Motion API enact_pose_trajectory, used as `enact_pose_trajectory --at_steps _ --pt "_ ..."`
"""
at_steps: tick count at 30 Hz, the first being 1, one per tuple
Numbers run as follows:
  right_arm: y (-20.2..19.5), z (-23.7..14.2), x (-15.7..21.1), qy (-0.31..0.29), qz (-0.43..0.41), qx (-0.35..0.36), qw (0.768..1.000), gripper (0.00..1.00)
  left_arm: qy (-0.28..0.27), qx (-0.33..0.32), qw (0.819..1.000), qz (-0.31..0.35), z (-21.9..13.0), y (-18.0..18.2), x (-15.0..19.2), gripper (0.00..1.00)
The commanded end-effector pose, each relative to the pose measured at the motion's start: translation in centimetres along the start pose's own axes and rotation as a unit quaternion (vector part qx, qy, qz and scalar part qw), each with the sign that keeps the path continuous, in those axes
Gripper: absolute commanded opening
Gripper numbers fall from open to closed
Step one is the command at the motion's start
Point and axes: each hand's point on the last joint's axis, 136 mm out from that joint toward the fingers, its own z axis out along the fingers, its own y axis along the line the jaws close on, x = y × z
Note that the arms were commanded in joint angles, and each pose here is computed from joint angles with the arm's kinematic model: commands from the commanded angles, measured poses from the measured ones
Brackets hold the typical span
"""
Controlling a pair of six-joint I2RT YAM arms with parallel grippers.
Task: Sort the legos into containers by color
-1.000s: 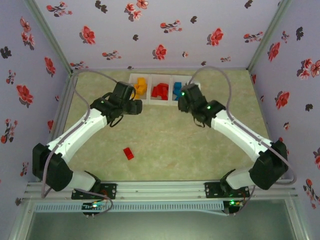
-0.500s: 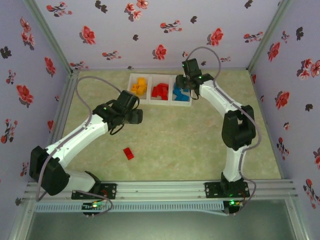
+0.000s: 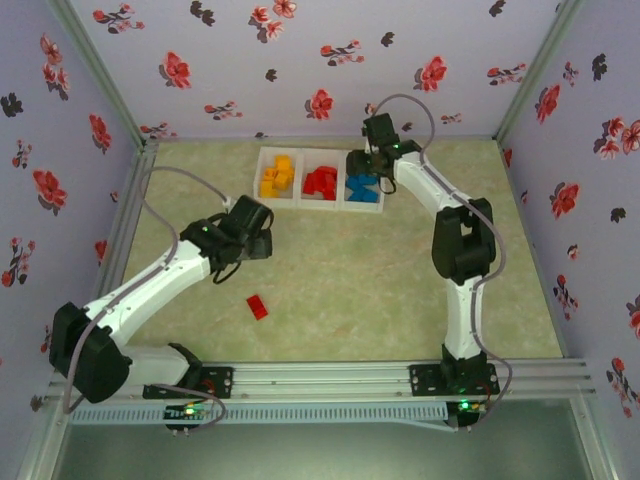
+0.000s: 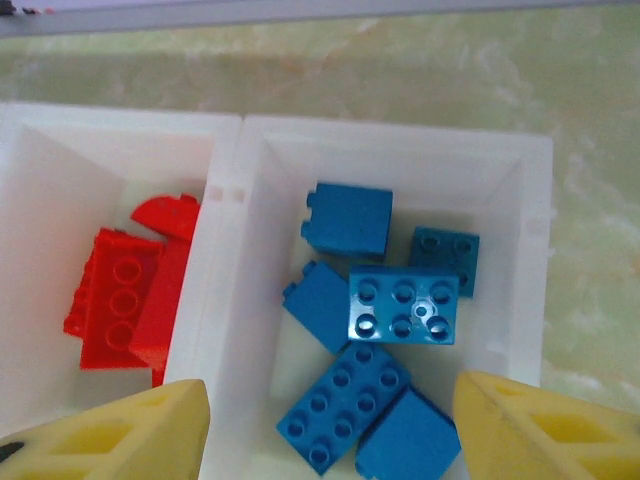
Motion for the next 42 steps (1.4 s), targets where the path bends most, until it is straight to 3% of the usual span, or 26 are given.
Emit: enact_pose_trajectory --at_steps 1,9,16,22,34,42 --pt "0.5 -3.2 -0.4 -0.023 -0.003 -0.02 1.0 0.66 -0.017 -0.021 0.997 -0.066 -0.1 1.5 1.2 0.69" --pt "0.5 -7.0 4.2 -0.018 0.007 -0.035 0.999 0.67 -0.008 -0.033 0.99 -0.138 1.1 2.1 5.3 0.73" --pt "0.3 -9.1 10.7 0.006 0.02 -0.041 0.999 0.68 0.027 -0.042 0.988 -0.145 2.2 1.9 8.4 0.75" --pt "0.1 -10.5 13.9 0.018 0.012 -0.031 0.999 0.68 0.064 -0.044 0.987 -0.143 3.6 1.1 11.0 0.76" --pt "-1.3 -11.1 14.9 0.012 0.023 -0.008 1.0 0.69 0.112 -0.05 0.98 -0.155 5.8 0.5 15.2 0.75" --pt "-1.3 -10.9 15.0 0.012 0.027 -0.007 1.0 0.68 0.121 -0.042 0.978 -0.165 6.8 0.4 16.5 0.65"
